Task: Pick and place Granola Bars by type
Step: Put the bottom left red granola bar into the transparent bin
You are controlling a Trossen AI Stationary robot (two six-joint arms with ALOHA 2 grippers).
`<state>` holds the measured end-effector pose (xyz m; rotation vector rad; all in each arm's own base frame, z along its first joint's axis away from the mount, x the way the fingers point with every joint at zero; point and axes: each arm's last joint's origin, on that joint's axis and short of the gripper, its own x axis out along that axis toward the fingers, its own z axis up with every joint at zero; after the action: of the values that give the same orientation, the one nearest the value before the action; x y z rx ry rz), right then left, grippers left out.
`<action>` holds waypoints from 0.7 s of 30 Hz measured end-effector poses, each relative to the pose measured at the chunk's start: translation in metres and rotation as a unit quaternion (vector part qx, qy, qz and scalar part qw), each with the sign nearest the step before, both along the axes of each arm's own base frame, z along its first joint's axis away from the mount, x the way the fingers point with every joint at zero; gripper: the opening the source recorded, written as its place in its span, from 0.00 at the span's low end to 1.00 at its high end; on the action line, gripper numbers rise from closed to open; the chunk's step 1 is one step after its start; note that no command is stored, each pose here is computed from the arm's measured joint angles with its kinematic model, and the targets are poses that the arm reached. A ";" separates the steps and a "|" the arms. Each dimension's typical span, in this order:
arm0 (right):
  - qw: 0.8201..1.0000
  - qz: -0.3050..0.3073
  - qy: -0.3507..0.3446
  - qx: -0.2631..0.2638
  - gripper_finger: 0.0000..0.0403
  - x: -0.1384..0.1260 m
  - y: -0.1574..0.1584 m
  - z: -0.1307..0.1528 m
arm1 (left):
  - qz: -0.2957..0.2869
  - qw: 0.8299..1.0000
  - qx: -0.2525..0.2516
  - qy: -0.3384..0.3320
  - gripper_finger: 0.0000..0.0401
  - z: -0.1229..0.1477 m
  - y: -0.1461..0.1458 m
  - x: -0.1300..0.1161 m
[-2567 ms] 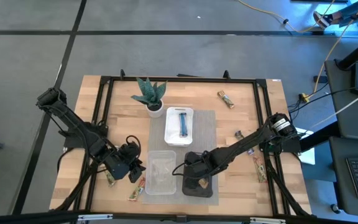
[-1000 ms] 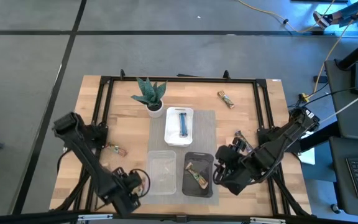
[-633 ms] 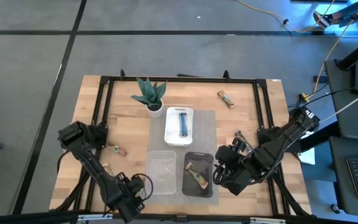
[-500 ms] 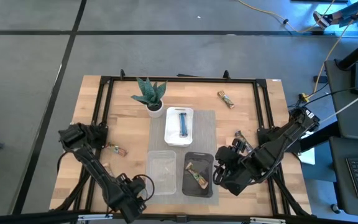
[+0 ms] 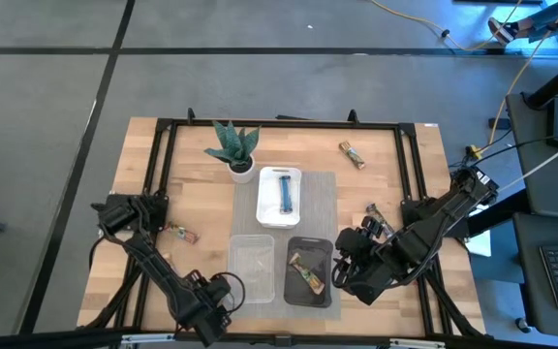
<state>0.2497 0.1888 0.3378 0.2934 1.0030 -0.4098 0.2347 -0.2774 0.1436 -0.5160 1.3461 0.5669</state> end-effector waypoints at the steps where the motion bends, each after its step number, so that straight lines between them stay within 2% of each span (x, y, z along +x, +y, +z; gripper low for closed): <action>1: 1.000 0.000 0.000 0.000 0.59 0.000 0.000 0.000 | 0.000 1.000 -0.003 0.003 0.69 0.000 0.000 0.000; 6: 1.000 0.002 0.001 -0.001 0.59 0.000 0.000 0.000 | 0.001 1.000 -0.007 0.004 0.65 0.000 0.000 0.001; 21: 1.000 0.012 0.004 -0.007 0.59 0.000 0.000 0.000 | -0.002 1.000 -0.011 0.006 0.39 0.000 -0.001 0.000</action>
<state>0.2495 0.1886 0.3377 0.2671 1.0095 -0.3973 0.2351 -0.2784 0.1435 -0.5284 1.3665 0.5541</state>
